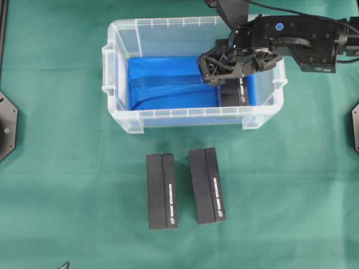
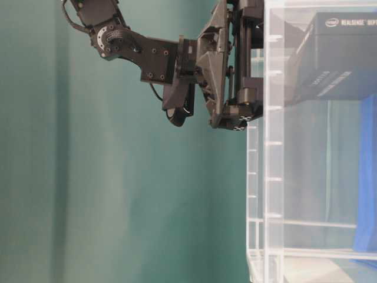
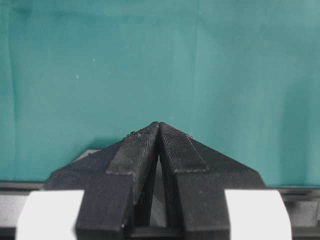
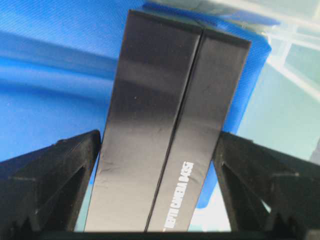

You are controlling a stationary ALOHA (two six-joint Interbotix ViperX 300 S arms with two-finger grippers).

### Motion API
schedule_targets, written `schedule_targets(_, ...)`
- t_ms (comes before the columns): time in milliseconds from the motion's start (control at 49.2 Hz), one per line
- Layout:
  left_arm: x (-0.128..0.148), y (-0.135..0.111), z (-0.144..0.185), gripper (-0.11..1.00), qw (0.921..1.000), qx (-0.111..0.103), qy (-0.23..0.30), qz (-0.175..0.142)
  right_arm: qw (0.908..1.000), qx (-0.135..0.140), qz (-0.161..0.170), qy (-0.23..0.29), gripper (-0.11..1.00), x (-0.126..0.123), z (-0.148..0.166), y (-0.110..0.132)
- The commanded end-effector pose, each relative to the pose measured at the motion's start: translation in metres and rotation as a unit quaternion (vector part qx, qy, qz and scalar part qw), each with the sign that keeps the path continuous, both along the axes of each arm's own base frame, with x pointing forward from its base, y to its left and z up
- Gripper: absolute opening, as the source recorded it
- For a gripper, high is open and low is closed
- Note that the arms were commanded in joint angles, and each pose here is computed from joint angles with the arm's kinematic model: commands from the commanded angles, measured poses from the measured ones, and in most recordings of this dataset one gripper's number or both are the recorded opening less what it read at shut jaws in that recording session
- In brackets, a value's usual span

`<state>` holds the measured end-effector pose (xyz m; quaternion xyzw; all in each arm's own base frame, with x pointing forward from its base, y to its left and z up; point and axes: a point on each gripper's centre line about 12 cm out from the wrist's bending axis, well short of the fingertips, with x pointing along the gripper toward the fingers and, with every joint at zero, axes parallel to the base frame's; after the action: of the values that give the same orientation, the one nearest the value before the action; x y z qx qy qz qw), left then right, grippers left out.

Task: Take the box out of the case with the right arm.
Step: 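Lower the right gripper around the right black box and close, then lift the right black box upward out of the case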

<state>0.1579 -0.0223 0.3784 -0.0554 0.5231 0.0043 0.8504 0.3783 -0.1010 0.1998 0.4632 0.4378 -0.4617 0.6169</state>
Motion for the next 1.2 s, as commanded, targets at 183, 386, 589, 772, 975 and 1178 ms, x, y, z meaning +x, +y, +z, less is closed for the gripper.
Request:
schedule_targets(183,0.001,0.0,0.003,0.0,1.0,0.0,-0.006,-0.001,0.9999,0.009,-0.008,-0.002,0.89,0.0,-0.001,0.0)
schedule_targets(386,0.001,0.0,0.004,0.0,1.0,0.0,-0.007,-0.001,0.9997,0.014,-0.012,0.014,0.68,-0.002,0.003,0.0)
schedule_targets(589,0.001,0.0,0.004,0.0,1.0,0.0,-0.007,0.0,0.9996,0.014,-0.013,0.021,0.67,-0.002,0.008,0.0)
schedule_targets(772,0.001,0.0,0.004,0.0,1.0,0.0,-0.007,-0.001,0.9996,0.014,-0.012,0.021,0.67,-0.002,0.008,0.001)
schedule_targets(975,0.001,0.0,0.004,0.0,1.0,0.0,-0.007,-0.001,0.9997,0.014,-0.013,0.018,0.67,-0.001,0.016,0.001)
schedule_targets(1178,0.001,0.0,0.004,0.0,1.0,0.001,-0.007,-0.002,0.9998,0.007,-0.017,0.013,0.67,-0.006,0.048,0.001)
